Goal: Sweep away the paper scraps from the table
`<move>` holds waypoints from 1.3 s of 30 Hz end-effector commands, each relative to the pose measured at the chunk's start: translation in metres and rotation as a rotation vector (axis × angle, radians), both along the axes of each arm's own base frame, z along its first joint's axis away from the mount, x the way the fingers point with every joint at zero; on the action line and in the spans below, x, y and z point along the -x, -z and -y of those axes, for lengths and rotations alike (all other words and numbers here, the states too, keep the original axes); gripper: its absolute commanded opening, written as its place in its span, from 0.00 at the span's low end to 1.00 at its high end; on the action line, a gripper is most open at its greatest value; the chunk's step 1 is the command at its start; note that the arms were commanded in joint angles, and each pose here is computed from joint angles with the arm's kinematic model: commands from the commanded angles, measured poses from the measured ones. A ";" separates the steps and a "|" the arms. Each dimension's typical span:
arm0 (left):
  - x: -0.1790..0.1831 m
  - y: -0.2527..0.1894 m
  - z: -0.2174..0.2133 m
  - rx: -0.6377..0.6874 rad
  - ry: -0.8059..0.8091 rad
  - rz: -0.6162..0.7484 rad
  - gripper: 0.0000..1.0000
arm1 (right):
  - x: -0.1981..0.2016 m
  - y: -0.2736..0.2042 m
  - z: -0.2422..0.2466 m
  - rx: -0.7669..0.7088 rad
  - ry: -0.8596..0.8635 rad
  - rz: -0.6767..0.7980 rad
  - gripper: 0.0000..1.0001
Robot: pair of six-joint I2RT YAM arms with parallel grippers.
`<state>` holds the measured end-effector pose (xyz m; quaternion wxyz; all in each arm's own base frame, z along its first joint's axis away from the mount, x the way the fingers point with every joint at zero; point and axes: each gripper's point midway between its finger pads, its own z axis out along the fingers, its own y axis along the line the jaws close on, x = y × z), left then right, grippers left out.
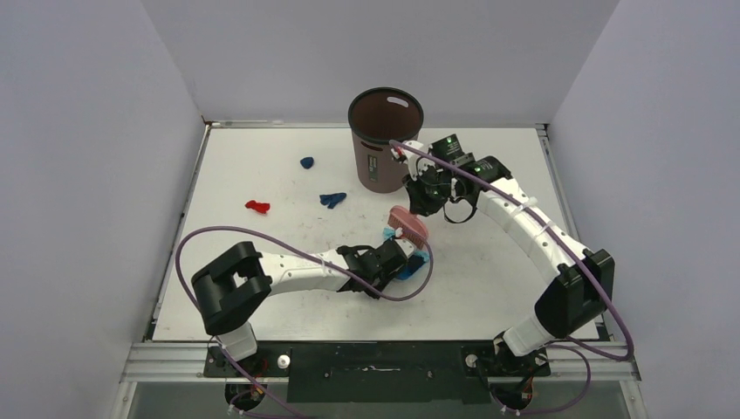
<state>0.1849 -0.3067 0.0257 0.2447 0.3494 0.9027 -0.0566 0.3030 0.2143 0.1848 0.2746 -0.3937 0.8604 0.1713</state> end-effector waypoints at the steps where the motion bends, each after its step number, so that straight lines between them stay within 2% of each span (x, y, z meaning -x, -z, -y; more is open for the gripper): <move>1: -0.011 -0.019 0.021 0.116 0.004 0.110 0.00 | -0.012 -0.052 0.015 -0.073 0.078 0.105 0.05; 5: -0.015 -0.022 0.024 0.152 0.000 0.166 0.00 | -0.019 -0.059 0.036 -0.051 0.101 0.112 0.05; 10: -0.020 -0.023 0.025 0.157 -0.006 0.192 0.00 | -0.035 -0.095 0.066 -0.052 0.175 0.214 0.05; 13: -0.020 -0.025 0.026 0.159 -0.004 0.198 0.00 | -0.040 -0.102 0.084 -0.024 0.219 0.261 0.05; 19: -0.019 -0.044 0.021 0.172 -0.012 0.243 0.00 | -0.055 -0.069 0.134 0.002 0.351 0.251 0.05; 27: -0.021 -0.095 0.004 0.219 -0.038 0.330 0.00 | -0.068 -0.025 0.187 -0.023 0.487 0.191 0.05; 35: -0.025 -0.140 -0.008 0.209 -0.049 0.377 0.00 | -0.050 0.025 0.168 -0.135 0.458 0.042 0.05; 39: -0.026 -0.155 -0.015 0.189 -0.064 0.392 0.00 | -0.045 0.034 0.158 -0.192 0.451 0.012 0.05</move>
